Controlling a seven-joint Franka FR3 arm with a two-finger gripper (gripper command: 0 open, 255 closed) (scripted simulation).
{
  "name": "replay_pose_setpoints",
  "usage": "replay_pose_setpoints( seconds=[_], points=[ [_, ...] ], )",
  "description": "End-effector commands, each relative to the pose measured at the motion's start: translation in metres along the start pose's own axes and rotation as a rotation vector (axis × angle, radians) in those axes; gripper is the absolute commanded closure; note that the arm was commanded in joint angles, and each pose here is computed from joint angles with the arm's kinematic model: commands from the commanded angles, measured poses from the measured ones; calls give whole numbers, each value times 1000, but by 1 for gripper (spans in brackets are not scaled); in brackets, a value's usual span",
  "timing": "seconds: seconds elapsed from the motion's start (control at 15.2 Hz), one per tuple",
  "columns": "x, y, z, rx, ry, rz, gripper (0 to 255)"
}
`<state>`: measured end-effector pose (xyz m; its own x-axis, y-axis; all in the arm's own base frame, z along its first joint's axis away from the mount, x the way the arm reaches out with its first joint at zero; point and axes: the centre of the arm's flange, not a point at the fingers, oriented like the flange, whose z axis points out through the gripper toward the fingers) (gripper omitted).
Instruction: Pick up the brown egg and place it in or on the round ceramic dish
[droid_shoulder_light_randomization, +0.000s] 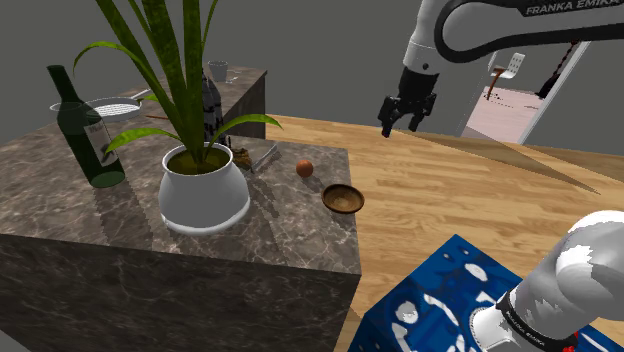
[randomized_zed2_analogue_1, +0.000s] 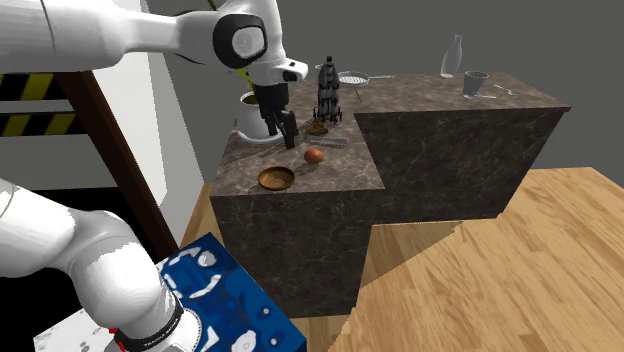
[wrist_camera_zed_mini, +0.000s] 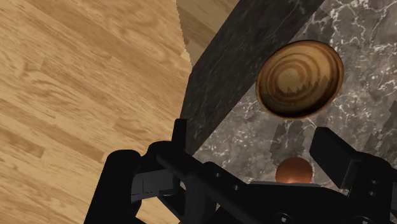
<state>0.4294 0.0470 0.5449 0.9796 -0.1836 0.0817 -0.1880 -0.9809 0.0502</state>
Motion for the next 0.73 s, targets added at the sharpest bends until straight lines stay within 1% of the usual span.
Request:
replay_pose_setpoints(
  seconds=[0.0, 0.66],
  points=[
    [16, -14, 16, -2, -3, 4, 0],
    [99, -88, 93, -14, -19, 22, 0]
  ],
)
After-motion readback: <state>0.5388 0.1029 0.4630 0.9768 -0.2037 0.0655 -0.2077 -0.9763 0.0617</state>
